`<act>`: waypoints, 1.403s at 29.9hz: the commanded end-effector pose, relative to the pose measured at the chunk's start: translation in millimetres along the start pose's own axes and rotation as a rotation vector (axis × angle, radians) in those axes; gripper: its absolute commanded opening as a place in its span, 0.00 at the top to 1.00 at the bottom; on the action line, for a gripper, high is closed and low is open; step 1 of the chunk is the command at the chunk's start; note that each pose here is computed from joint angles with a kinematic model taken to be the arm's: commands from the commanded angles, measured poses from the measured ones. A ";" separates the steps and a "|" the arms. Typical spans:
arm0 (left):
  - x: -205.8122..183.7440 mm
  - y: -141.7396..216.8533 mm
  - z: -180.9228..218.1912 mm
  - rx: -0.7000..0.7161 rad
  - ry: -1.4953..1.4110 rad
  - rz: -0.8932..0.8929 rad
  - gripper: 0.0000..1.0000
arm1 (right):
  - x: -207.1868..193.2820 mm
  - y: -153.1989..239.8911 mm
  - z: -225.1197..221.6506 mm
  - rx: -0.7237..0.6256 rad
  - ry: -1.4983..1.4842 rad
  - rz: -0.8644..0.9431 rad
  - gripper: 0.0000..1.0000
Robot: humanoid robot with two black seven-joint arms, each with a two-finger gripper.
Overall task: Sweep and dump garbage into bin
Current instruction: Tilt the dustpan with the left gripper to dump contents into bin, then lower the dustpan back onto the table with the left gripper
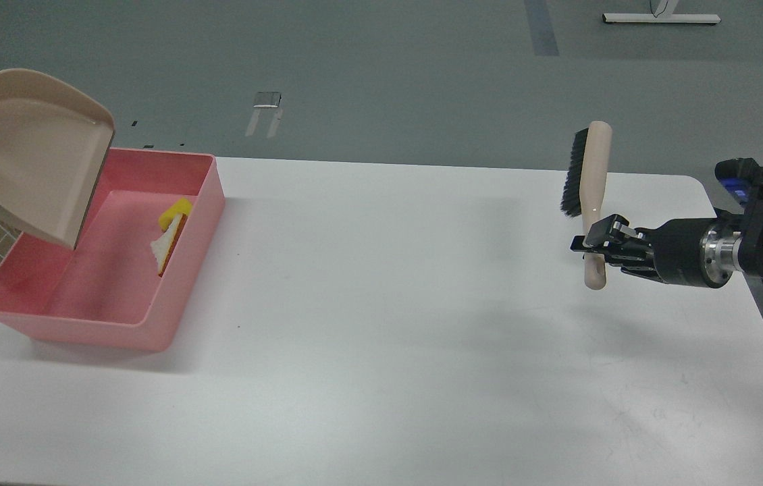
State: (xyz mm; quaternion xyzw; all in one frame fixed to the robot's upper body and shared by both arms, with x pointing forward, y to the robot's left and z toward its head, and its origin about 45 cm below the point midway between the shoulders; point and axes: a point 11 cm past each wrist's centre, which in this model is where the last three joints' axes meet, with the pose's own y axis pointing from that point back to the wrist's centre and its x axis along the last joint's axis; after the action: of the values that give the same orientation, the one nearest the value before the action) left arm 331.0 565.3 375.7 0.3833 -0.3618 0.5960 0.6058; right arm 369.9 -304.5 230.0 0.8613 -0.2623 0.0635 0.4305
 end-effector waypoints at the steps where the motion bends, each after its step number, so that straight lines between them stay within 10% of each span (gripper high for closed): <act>1: 3.7 -2.3 6.4 -0.018 -0.006 0.009 1.00 | 0.0 0.0 0.0 0.000 0.000 0.000 1.00; 17: 11.0 -23.7 62.5 -0.176 0.293 -0.046 1.00 | -1.1 -0.4 0.4 -0.001 0.000 -0.003 1.00; 42: -191.2 -63.1 184.0 -0.346 0.808 -0.247 1.00 | -3.8 -7.1 -10.3 0.026 0.007 -0.015 1.00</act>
State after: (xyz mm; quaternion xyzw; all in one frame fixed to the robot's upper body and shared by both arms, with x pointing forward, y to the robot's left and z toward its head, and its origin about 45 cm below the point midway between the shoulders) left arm 392.3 335.9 299.3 0.0610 -0.1577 0.5566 0.8134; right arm 371.5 -292.3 230.5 0.8680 -0.2543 0.0672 0.4211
